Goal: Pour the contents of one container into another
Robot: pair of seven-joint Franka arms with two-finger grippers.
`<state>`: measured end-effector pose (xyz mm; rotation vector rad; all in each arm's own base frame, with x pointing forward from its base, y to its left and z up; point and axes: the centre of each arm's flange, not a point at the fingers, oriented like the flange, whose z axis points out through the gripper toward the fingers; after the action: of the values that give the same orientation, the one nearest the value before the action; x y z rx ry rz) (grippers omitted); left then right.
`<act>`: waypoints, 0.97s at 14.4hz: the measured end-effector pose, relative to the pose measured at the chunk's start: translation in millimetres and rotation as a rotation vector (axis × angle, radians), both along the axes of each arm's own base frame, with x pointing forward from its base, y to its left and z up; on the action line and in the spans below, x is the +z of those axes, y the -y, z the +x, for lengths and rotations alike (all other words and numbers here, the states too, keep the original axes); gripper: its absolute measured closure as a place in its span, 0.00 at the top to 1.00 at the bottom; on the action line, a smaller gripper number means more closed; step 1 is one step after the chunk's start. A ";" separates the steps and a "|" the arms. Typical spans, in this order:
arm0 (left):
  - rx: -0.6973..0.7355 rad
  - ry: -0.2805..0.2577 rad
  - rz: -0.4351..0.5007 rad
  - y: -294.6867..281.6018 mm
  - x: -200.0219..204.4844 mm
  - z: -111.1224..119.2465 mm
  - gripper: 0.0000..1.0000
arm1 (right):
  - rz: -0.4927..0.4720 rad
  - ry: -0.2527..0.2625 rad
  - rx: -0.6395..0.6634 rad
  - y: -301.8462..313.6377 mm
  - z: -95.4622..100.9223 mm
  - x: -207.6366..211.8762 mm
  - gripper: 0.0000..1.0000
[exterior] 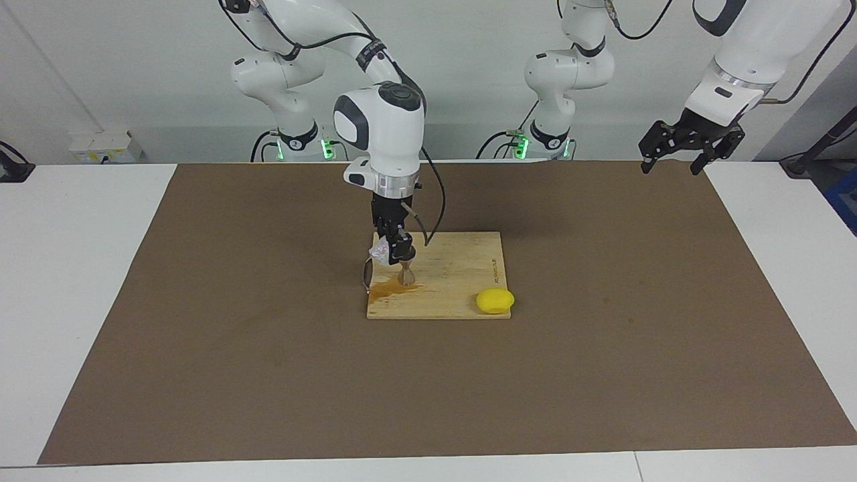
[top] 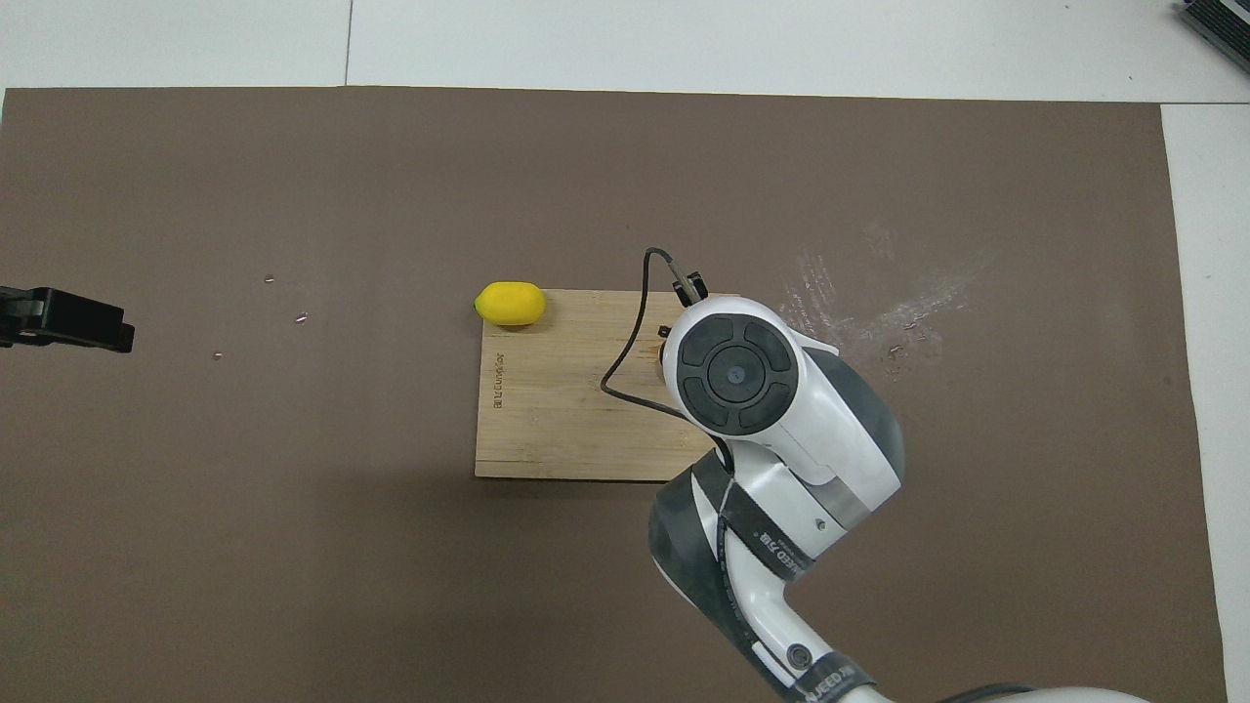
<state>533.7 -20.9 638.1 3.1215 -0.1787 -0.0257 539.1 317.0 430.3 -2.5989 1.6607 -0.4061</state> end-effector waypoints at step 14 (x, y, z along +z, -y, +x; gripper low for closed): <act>-0.017 -0.004 -0.001 8.9 -0.3 -0.8 1.00 | 0.242 -0.110 -0.214 31.9 21.3 10.4 0.51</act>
<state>532.9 -29.7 637.8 3.1189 -0.2047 -0.0314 560.4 285.1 440.7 -2.3180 1.8972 -0.0611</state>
